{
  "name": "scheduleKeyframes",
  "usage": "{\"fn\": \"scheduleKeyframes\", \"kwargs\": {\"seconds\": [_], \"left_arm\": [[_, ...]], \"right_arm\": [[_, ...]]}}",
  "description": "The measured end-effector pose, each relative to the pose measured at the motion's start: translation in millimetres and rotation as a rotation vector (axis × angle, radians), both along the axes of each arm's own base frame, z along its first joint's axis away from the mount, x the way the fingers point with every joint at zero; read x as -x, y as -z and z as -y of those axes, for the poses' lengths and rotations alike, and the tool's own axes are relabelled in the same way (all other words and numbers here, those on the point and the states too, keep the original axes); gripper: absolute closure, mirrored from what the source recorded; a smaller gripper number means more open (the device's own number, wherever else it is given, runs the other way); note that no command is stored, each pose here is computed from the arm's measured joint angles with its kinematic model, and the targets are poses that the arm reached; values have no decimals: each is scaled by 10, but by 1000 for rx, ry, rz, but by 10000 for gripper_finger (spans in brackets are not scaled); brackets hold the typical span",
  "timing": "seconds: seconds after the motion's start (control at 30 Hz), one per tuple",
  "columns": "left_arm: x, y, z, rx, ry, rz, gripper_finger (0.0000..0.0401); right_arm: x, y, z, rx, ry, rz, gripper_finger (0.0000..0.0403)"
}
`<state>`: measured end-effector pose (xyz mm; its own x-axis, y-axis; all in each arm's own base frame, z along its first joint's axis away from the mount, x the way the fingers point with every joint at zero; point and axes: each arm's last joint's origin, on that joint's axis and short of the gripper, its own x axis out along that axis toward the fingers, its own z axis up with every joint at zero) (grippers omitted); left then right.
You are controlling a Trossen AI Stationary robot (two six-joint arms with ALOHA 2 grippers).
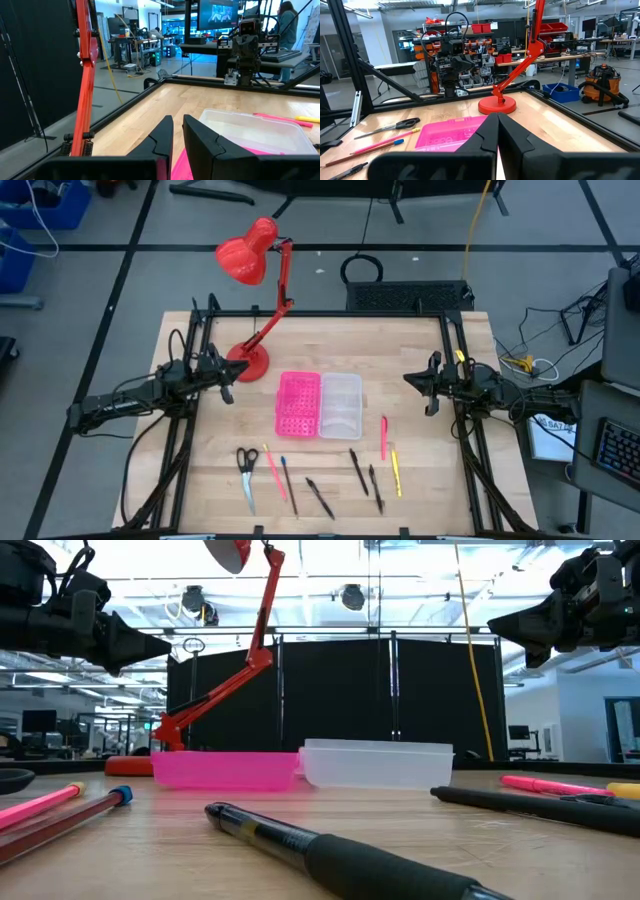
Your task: Pick & place school supplies into a supply box
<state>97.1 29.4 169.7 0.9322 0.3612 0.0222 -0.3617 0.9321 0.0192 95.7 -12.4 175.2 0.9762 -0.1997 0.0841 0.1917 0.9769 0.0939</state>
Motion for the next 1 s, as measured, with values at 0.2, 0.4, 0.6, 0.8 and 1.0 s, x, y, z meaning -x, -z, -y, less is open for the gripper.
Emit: {"fn": "scheduleKeyframes", "kwargs": {"seconds": [0.2, 0.4, 0.6, 0.8, 1.0], "left_arm": [[0, -2, 0, 1, 0, 3, 350], [2, -57, 3, 146, 18, 119, 350], [4, -78, 4, 229, 25, 173, 350], [5, -105, 12, 299, 61, 224, 350], [4, -87, 3, 344, 32, 227, 350]], "right_arm": [[0, 0, 0, 0, 0, 0, 403], [0, -1, 0, 0, 0, 0, 403], [0, -1, 0, 0, 0, 0, 403], [0, -1, 0, 0, 0, 0, 403], [0, -2, 0, 0, 0, 1, 403]]}}
